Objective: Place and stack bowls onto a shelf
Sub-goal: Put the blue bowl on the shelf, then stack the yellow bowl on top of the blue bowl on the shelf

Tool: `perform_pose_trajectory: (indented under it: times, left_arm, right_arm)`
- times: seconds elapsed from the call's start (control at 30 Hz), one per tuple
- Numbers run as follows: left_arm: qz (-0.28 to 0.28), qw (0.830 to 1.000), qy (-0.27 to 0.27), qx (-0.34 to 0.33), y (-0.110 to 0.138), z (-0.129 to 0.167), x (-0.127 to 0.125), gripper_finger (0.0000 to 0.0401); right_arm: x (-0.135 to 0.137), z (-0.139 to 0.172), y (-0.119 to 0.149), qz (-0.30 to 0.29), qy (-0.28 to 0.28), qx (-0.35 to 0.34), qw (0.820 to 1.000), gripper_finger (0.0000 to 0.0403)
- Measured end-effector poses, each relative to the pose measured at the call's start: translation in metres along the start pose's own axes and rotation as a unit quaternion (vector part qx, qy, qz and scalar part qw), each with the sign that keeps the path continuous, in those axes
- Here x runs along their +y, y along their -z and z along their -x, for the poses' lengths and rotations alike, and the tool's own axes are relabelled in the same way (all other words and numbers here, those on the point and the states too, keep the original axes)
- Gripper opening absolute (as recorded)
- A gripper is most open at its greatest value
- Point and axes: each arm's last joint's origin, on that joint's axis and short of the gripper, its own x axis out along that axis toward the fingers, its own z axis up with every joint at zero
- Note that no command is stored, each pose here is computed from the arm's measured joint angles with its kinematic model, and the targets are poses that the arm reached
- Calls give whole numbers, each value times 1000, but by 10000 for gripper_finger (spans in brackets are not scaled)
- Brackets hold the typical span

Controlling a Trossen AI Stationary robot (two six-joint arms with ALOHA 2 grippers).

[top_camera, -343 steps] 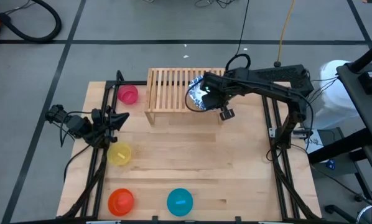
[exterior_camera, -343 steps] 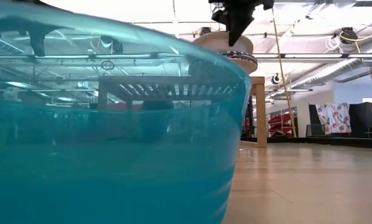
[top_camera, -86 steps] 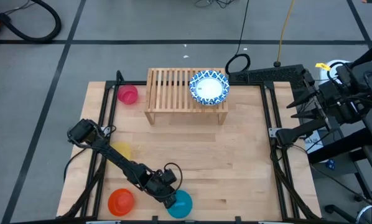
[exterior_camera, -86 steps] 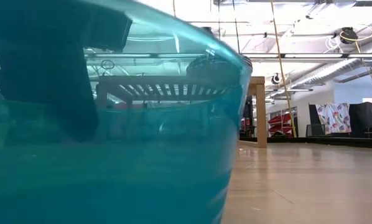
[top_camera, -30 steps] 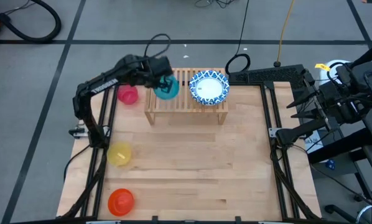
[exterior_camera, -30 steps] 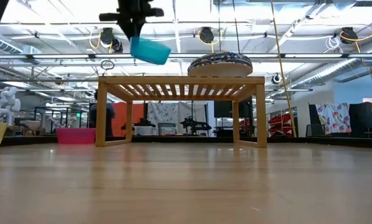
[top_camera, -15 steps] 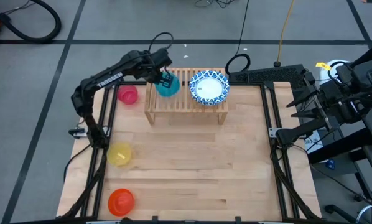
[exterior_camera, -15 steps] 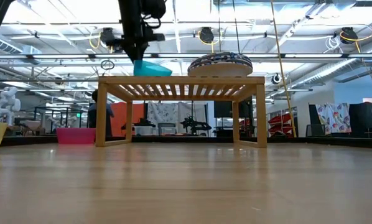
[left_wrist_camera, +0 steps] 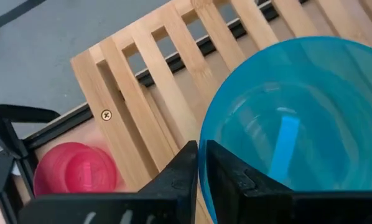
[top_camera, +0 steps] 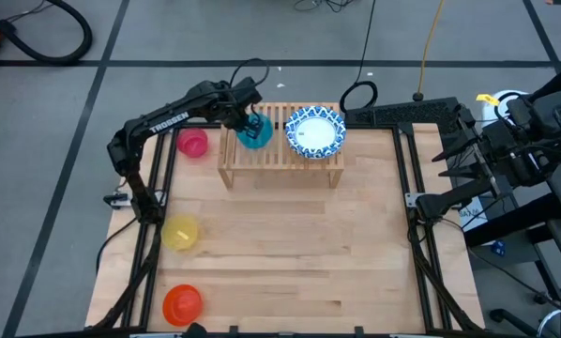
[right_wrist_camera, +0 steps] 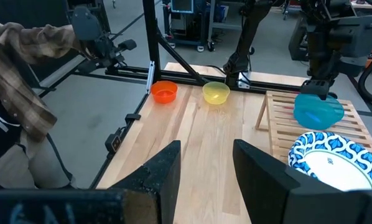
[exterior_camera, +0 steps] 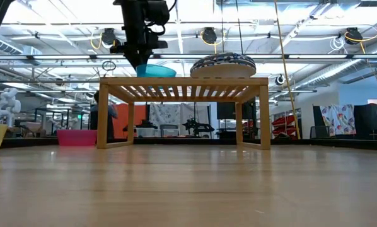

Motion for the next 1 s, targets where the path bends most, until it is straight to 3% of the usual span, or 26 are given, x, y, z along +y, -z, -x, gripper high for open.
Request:
perform_pose_trajectory:
  times: [0.2, 0.53, 0.83, 1.0]
  left_arm:
    - [-28, 999, 6, -13, -3, 0, -2, 42]
    - [-19, 1000, 9, -19, -4, 2, -2, 44]
    - [-11, 997, 37, -62, -18, 37, 2, 44]
    - [-68, 995, 70, -23, -10, 66, 6, 45]
  right_arm:
    - [0, 0, 0, 3, 0, 0, 1000, 141]
    - [0, 0, 0, 4, 0, 0, 1000, 141]
    - [0, 0, 0, 4, 0, 0, 1000, 141]
    - [0, 0, 0, 4, -1, 0, 1000, 141]
